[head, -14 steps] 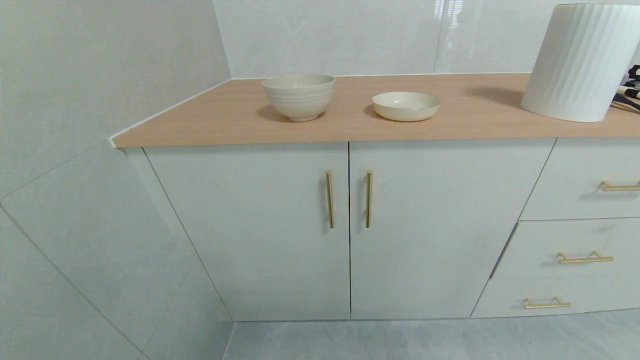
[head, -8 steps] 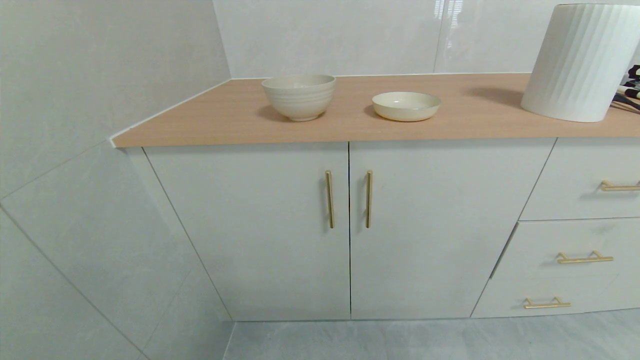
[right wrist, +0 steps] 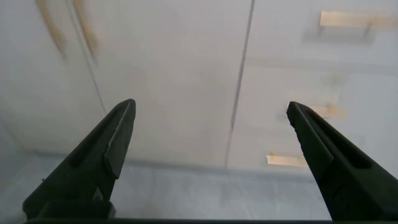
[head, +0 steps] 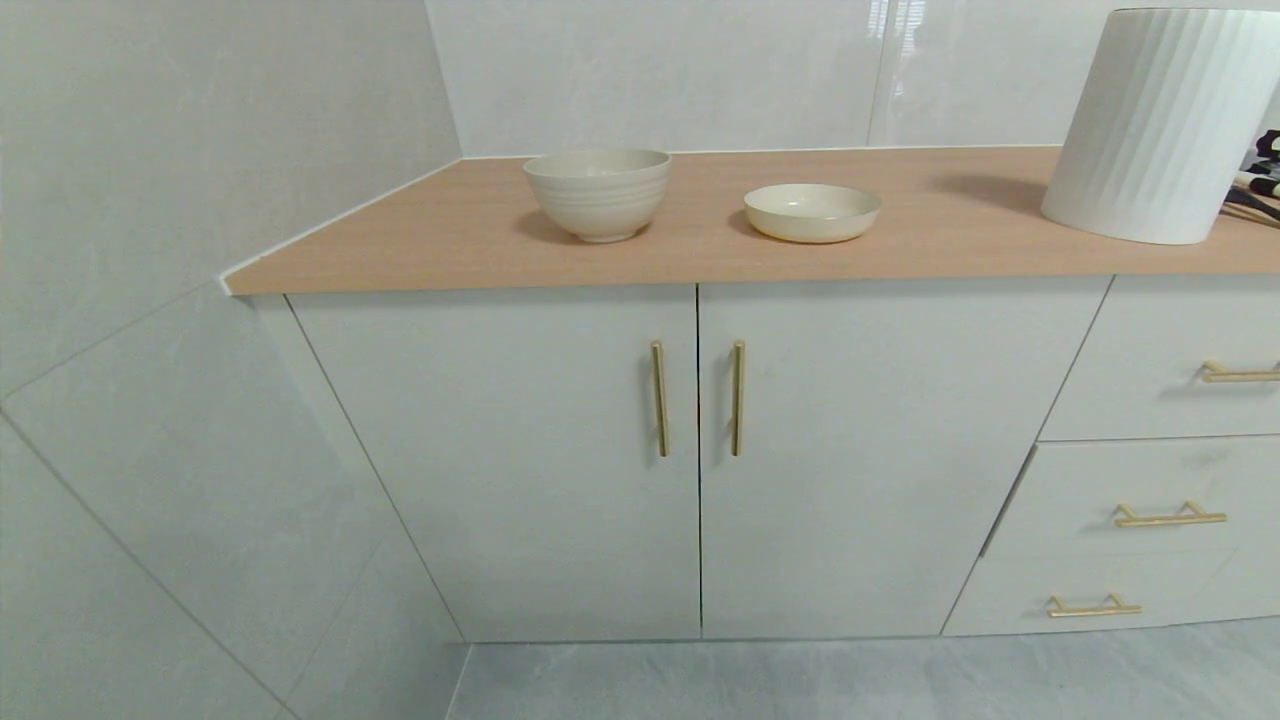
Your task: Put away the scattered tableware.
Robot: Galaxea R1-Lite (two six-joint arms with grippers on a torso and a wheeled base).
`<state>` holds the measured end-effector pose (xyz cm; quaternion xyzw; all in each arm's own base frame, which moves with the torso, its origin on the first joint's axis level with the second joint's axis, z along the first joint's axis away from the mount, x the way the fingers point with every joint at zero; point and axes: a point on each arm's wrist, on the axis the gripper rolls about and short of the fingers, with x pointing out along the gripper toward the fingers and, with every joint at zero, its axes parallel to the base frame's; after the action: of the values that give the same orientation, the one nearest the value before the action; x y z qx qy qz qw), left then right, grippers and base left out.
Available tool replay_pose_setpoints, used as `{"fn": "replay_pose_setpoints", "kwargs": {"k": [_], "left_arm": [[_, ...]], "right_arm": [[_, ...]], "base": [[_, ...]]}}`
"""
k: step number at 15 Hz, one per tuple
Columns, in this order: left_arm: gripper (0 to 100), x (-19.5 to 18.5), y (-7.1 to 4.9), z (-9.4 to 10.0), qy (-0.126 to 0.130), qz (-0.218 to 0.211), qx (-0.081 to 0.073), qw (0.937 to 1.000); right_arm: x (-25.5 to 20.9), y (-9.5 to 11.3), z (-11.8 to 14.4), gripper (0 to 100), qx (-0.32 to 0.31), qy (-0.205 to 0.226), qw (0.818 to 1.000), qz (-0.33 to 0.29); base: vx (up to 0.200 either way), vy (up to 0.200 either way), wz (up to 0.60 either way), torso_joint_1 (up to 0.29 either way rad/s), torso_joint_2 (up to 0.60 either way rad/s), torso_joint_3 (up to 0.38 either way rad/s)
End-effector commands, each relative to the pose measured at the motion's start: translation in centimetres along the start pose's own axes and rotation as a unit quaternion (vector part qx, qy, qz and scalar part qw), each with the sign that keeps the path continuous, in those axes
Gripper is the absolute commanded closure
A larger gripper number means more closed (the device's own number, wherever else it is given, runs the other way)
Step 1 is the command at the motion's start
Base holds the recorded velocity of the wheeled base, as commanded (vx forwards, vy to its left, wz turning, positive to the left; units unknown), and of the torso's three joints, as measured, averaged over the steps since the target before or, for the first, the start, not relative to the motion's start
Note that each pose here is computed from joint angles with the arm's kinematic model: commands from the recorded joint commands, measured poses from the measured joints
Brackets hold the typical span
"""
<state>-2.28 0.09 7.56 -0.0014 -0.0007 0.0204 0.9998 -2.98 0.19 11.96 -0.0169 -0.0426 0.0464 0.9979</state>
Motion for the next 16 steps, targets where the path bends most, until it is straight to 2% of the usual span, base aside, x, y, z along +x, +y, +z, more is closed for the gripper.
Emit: {"fn": "replay_pose_setpoints", "kwargs": {"k": [1, 3, 5, 6, 8, 11, 13, 16], "left_arm": [[0, 0.0, 0.0, 0.0, 0.0, 0.0, 0.0, 1.0], [0, 0.0, 0.0, 0.0, 0.0, 0.0, 0.0, 1.0], [0, 0.0, 0.0, 0.0, 0.0, 0.0, 0.0, 1.0], [0, 0.0, 0.0, 0.0, 0.001, 0.0, 0.0, 1.0], [0, 0.0, 0.0, 0.0, 0.0, 0.0, 0.0, 1.0], [0, 0.0, 0.0, 0.0, 0.0, 0.0, 0.0, 1.0], [0, 0.0, 0.0, 0.0, 0.0, 0.0, 0.0, 1.0], [0, 0.0, 0.0, 0.0, 0.0, 0.0, 0.0, 1.0]], "right_arm": [[3.0, -0.3, 7.3, 0, 0.018, 0.024, 0.998, 0.058], [6.8, -0.2, 8.4, 0, 0.034, 0.095, 0.984, 0.149], [11.9, 0.3, 8.8, 0, 0.061, 0.174, 0.953, 0.239], [14.9, 1.2, 8.8, 0, 0.067, 0.214, 0.934, 0.279], [19.8, 3.4, 8.3, 0, 0.066, 0.258, 0.908, 0.325], [26.0, 5.3, 5.4, 0, 0.08, 0.293, 0.894, 0.331], [29.7, 6.7, 3.9, 0, 0.089, 0.286, 0.891, 0.34], [34.5, 8.9, 3.3, 0, 0.104, 0.278, 0.889, 0.35]], "base": [[0.0, 0.0, 0.0, 0.0, 0.0, 0.0], [0.0, 0.0, 0.0, 0.0, 0.0, 0.0], [0.0, 0.0, 0.0, 0.0, 0.0, 0.0], [0.0, 0.0, 0.0, 0.0, 0.0, 0.0], [0.0, 0.0, 0.0, 0.0, 0.0, 0.0], [0.0, 0.0, 0.0, 0.0, 0.0, 0.0], [0.0, 0.0, 0.0, 0.0, 0.0, 0.0], [0.0, 0.0, 0.0, 0.0, 0.0, 0.0]]}}
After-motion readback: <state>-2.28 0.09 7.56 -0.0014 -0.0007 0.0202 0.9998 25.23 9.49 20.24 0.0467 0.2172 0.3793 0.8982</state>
